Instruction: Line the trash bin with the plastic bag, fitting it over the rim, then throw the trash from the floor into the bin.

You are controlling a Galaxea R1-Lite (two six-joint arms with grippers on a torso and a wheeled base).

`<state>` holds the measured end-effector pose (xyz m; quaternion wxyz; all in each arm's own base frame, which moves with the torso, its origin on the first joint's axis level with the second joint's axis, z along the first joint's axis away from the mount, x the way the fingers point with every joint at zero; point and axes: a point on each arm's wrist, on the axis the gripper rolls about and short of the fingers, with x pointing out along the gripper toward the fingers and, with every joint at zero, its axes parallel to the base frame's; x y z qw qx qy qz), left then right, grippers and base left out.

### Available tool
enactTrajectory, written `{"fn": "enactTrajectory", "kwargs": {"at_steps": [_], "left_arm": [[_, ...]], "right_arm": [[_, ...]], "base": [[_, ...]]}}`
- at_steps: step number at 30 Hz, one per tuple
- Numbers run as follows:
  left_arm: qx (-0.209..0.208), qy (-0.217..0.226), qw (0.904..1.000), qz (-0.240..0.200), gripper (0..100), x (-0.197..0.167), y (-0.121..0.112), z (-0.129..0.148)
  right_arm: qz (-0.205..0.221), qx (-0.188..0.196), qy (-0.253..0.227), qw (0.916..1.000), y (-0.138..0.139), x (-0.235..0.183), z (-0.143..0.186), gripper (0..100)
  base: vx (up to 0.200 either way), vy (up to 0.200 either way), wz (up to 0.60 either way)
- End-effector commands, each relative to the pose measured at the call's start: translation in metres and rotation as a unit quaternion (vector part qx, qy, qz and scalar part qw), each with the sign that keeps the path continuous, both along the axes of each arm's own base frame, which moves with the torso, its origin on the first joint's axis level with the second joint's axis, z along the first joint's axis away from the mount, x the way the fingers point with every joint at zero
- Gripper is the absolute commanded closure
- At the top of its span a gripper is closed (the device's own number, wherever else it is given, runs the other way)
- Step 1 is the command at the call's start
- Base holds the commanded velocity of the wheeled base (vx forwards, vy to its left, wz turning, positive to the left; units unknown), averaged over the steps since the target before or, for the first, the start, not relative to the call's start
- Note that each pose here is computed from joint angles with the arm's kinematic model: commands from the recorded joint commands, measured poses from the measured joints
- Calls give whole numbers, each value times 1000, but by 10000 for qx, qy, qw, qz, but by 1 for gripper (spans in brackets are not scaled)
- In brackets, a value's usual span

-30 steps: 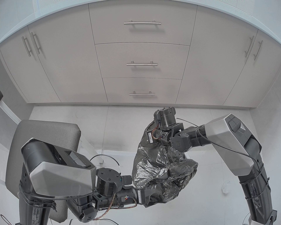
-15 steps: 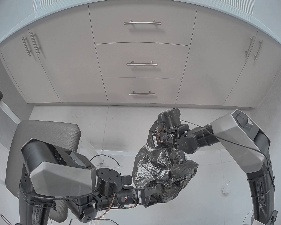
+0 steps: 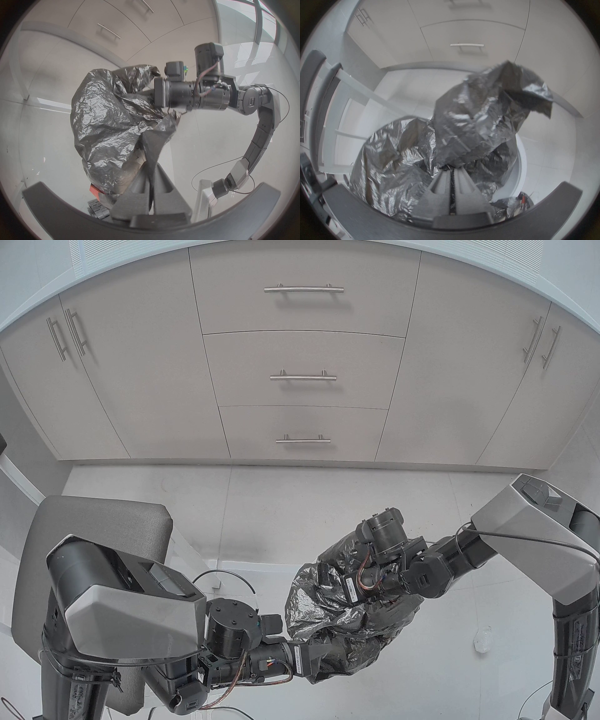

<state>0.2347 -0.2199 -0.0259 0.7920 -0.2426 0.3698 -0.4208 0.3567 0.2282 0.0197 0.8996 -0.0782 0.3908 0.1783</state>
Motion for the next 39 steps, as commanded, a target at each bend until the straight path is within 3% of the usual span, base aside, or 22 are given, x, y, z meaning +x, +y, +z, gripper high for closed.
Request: {"fn": "enactTrajectory", "kwargs": {"at_steps": [1,7,22,34,35,39], "left_arm": [[11,10,10000,1,100,0,0,-1],[11,10,10000,1,100,0,0,-1],[3,-3,10000,8,100,1,0,-1],[-45,30,10000,33,100,2,-1,-1],[-45,30,10000,33,100,2,-1,-1],[-40,36,10000,33,100,2,-1,-1]], "right_arm": [[56,-97,283,9995,-5,-7,-10,100],[58,-58,597,9982,-11,9,-29,100],[83,-151,713,9973,-15,36,-70,100],[73,-106,650,9978,-15,35,-61,100],[65,-102,659,9978,-16,32,-58,0],[-37,51,594,9982,-19,25,-38,0]], "base": [[0,0,0],[0,0,0],[0,0,0],[0,0,0],[0,0,0],[0,0,0]]}}
